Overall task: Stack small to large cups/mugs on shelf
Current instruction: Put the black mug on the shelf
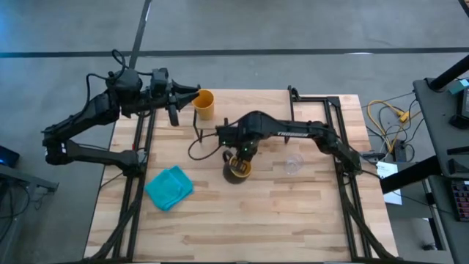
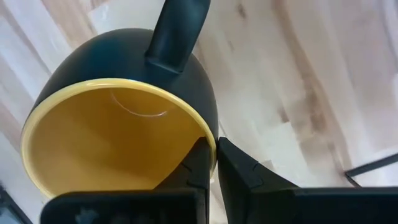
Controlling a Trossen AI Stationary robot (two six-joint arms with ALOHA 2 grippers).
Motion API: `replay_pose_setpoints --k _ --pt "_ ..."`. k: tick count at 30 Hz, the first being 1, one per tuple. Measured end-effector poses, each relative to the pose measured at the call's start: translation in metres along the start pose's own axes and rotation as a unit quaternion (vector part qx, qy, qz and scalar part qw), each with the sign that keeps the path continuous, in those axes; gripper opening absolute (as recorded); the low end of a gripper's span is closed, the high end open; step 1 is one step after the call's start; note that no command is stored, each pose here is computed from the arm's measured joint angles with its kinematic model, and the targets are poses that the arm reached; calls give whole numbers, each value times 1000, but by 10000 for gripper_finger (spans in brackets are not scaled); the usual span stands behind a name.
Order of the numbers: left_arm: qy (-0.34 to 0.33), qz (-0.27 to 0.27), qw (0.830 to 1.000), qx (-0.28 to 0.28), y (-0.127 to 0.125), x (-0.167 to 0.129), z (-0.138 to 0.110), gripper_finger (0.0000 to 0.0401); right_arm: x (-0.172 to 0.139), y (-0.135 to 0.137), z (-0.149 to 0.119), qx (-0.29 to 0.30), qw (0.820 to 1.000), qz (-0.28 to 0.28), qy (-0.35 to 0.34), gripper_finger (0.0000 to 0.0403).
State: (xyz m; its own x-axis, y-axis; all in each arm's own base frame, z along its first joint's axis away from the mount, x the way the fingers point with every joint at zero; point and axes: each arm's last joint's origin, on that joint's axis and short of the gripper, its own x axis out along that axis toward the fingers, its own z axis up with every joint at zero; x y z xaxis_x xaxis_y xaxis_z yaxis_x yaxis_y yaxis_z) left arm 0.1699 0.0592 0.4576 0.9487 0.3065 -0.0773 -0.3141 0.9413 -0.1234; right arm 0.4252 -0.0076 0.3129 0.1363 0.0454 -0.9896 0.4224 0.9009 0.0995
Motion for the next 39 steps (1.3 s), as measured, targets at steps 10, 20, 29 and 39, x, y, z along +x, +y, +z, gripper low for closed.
replay_pose_setpoints --k 10,20,29,39 --pt "75 1 997 -2 0 18 -20 63 -36 -34 -1 37 998 -11 -53 12" --pt "112 -10 994 -8 -3 41 -32 63 -64 -66 -4 54 993 -35 -94 12" --pt "143 -5 989 -33 -2 62 -44 63 -83 -93 -7 62 990 -48 -119 12" --pt "173 2 984 -42 0 87 -58 63 -94 -117 -9 69 987 -56 -131 12"
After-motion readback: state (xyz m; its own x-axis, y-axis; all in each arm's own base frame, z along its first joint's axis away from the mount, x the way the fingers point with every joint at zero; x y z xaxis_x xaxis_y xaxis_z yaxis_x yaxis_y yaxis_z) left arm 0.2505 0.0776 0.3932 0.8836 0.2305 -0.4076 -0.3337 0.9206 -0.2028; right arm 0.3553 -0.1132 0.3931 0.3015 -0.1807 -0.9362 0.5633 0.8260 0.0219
